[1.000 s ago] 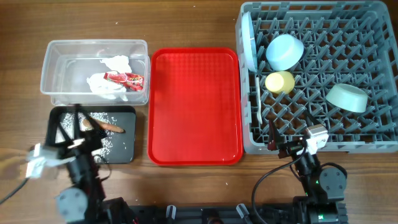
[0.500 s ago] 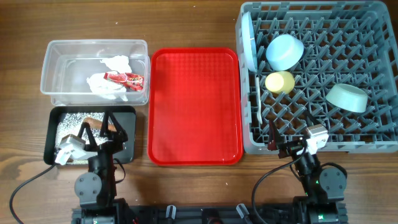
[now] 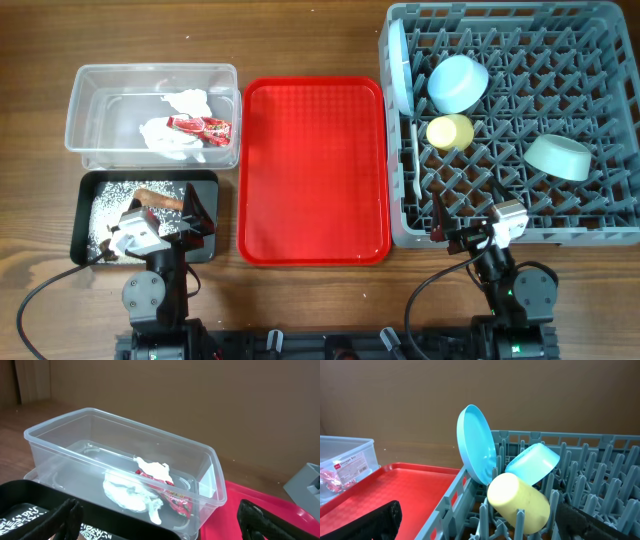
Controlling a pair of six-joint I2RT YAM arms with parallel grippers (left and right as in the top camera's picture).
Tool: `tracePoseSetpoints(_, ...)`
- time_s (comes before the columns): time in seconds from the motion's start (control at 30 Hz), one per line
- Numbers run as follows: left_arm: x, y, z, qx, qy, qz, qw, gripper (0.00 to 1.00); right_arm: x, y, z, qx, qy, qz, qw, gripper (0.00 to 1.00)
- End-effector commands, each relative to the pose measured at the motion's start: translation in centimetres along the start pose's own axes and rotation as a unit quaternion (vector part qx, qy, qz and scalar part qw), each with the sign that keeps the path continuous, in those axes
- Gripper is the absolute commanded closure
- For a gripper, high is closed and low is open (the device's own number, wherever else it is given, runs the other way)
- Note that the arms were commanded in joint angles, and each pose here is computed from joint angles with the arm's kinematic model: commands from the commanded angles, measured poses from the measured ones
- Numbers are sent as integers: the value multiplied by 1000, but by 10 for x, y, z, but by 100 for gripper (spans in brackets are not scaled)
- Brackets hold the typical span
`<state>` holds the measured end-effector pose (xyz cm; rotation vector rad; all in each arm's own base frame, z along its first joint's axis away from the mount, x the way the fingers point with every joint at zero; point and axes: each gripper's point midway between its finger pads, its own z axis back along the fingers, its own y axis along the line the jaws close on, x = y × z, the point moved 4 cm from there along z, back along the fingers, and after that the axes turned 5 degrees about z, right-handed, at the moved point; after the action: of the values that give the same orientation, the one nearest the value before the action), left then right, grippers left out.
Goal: Sort waste into correct bins and load items into the dishwasher rack
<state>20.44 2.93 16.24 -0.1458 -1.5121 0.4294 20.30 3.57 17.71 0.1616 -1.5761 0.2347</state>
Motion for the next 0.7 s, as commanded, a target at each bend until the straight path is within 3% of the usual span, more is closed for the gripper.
tracePoseSetpoints(0.0,-1,-2,0,-8,1,-12,1000,0,1,-1,0,-4,-4,-6,1000,0)
tracePoseSetpoints(0.67,-1,-2,0,-8,1,-12,1000,0,1,0,0,-4,-4,-6,1000,0)
